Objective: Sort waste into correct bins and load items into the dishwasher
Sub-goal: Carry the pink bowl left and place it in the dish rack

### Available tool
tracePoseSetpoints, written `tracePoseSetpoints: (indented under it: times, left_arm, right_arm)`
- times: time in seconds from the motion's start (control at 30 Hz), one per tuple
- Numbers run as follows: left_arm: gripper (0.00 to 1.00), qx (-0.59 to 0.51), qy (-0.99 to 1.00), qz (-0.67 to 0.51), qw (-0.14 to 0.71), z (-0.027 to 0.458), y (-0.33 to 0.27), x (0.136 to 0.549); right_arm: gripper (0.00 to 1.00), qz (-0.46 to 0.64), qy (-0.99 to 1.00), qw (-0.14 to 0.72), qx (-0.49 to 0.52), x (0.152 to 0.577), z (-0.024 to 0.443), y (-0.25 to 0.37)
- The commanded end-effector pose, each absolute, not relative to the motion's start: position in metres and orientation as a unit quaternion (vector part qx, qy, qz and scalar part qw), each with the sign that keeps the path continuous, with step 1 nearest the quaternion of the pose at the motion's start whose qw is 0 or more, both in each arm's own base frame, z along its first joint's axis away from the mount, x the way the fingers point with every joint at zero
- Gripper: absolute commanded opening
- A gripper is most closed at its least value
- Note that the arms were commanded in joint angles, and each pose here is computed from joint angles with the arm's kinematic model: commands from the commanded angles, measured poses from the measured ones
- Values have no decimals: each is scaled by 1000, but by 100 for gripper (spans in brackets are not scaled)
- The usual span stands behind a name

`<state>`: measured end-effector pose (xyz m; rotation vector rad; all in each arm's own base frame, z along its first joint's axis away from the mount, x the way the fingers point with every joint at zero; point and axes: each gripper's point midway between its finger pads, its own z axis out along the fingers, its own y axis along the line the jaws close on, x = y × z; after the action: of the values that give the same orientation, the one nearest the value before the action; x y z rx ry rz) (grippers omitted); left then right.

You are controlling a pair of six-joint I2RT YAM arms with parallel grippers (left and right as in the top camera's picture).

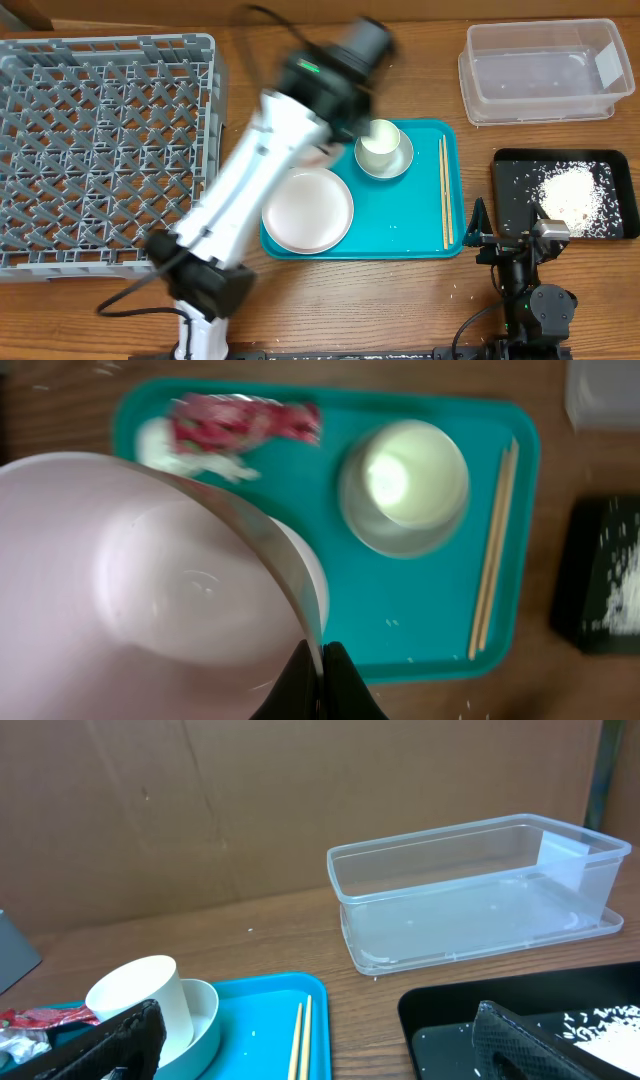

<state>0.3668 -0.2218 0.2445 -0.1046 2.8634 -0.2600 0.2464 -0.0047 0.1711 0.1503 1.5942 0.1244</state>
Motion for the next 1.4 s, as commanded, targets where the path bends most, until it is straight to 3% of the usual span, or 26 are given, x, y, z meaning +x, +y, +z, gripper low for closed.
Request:
tracePoseSetpoints:
  times: [0.0, 0.23, 0.47, 0.77, 1.13, 1.37]
  left_arm:
    - [4, -28, 974, -177, 136, 278, -172, 384]
    - [4, -39, 919, -349, 182, 312, -62, 416]
    - [4, -79, 884, -388, 247, 309, 45, 412]
    - [4, -84, 726, -580, 360, 294, 96, 397]
    - [4, -159, 686, -583, 405, 229, 157, 374]
    - [4, -159, 686, -586, 402, 226, 158, 378]
  right_arm:
    - [100, 56, 713, 696, 62, 246, 169, -3]
    - [100, 56, 713, 696, 62, 246, 169, -3]
    - [100, 56, 713, 696, 62, 246, 169, -3]
    - [100, 56, 713, 696, 62, 246, 169, -3]
    - [100, 56, 713, 696, 62, 246, 169, -3]
    - [100, 56, 713, 696, 62, 246, 169, -3]
